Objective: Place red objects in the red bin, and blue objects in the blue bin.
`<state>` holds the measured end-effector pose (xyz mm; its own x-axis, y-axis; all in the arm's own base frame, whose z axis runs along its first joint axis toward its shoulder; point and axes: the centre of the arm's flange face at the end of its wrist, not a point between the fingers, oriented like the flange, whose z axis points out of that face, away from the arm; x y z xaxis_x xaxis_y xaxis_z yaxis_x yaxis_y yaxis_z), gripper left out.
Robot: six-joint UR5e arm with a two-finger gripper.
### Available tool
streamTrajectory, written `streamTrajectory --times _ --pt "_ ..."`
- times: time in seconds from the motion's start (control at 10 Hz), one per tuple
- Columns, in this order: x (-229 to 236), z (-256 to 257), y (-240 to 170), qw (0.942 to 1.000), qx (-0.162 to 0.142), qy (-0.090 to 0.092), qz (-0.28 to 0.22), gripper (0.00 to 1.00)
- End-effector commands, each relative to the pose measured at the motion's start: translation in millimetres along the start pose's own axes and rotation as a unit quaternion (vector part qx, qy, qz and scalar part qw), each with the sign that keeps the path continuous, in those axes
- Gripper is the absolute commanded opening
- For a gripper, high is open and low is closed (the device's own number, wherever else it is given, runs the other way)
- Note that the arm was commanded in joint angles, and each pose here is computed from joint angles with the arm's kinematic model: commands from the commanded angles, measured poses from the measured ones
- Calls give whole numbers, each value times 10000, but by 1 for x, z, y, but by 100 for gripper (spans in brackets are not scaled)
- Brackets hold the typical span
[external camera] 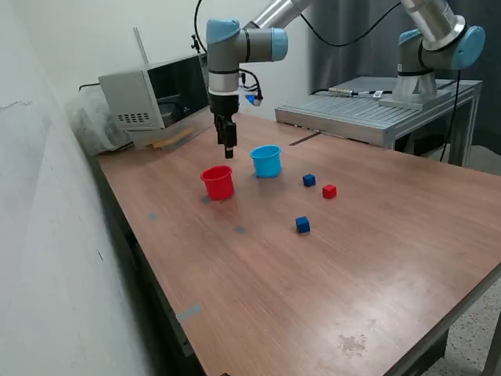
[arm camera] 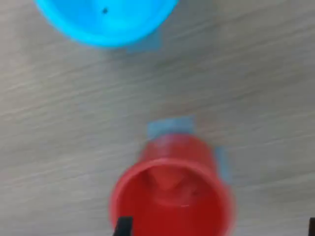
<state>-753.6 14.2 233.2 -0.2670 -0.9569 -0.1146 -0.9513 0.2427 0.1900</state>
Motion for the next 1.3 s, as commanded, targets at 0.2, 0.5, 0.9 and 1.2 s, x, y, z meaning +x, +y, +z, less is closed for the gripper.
streamTrajectory --times 0.2,0.5,0.9,1.2 --pt "129 -127 -141 9882 -137 1041 -1117 100" --pt "185 -132 -195 9796 24 1104 -1677 100" --pt "230 -105 -211 9839 241 1094 -1390 100" --pt "251 -56 -194 9890 497 970 -1005 100"
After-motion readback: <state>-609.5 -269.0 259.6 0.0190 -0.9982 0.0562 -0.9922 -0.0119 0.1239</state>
